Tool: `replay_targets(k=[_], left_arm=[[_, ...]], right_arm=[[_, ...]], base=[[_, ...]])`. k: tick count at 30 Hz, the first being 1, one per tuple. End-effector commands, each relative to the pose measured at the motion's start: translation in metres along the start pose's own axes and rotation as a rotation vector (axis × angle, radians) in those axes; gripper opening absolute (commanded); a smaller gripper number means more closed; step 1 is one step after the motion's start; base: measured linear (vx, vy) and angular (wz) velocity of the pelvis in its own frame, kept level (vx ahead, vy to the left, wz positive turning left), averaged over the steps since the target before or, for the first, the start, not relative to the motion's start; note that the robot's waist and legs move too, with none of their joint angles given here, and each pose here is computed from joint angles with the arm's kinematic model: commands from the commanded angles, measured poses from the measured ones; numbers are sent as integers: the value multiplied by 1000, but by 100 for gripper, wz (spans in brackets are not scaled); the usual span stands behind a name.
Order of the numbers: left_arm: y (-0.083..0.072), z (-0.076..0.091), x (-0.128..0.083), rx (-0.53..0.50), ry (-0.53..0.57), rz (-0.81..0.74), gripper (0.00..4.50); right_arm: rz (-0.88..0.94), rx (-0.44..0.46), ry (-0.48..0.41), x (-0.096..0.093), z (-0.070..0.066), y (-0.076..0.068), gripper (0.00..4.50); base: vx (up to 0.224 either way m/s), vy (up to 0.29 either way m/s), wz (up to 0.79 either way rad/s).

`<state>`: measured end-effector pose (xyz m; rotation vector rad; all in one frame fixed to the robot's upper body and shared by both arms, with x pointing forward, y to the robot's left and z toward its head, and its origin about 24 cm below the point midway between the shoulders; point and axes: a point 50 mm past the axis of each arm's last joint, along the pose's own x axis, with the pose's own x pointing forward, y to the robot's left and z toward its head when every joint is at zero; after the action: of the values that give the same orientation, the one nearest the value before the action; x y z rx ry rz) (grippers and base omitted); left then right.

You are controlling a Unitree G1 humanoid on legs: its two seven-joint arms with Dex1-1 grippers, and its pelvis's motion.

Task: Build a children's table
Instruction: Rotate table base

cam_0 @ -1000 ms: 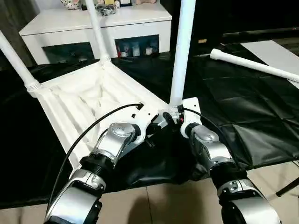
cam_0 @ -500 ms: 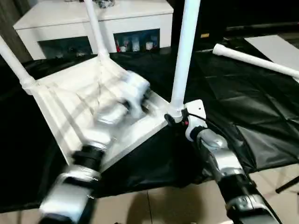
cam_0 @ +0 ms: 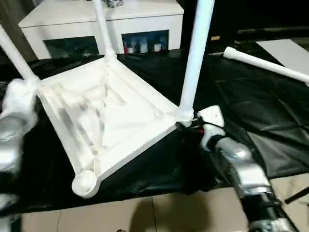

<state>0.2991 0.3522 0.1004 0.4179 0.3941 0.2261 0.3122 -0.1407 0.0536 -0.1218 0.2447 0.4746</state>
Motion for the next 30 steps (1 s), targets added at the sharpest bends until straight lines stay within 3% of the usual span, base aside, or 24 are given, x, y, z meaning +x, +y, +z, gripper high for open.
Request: replay_targets(k=[1,5,9,10,12,14,16,23,26,30], left_arm=[[-10,-15,-5,13,94,-93,115],[-17,-36,-14,36,200,-147,115],[-22,-42,-18,42,231,-188,115],[-29,-44,-22,45,247,-242,115],[-53,-42,-30,18,223,-394,115],[-53,-42,-30,18,223,-394,115],[-78,-33,-39,-24,185,-564,115],[-102,-27,-55,37,137,-783,115],[-121,-18,-67,55,91,-909,115],[-133,-12,-71,69,68,-958,115]], right_arm=[[68,-17,54,-1,-6,8,406],[115,-75,141,2,-16,16,406],[116,-85,157,4,-17,19,406],[119,-86,171,6,-18,22,406],[134,-90,178,12,-18,28,406],[134,-90,178,12,-18,28,406],[166,-93,168,23,-17,36,406],[200,-99,158,35,-15,44,406],[231,-90,143,39,-12,49,406],[250,-91,139,42,-13,52,406]], base=[[0,0,0],[0,0,0],[0,0,0],[0,0,0],[0,0,0],[0,0,0],[0,0,0],[0,0,0],[0,0,0],[0,0,0]])
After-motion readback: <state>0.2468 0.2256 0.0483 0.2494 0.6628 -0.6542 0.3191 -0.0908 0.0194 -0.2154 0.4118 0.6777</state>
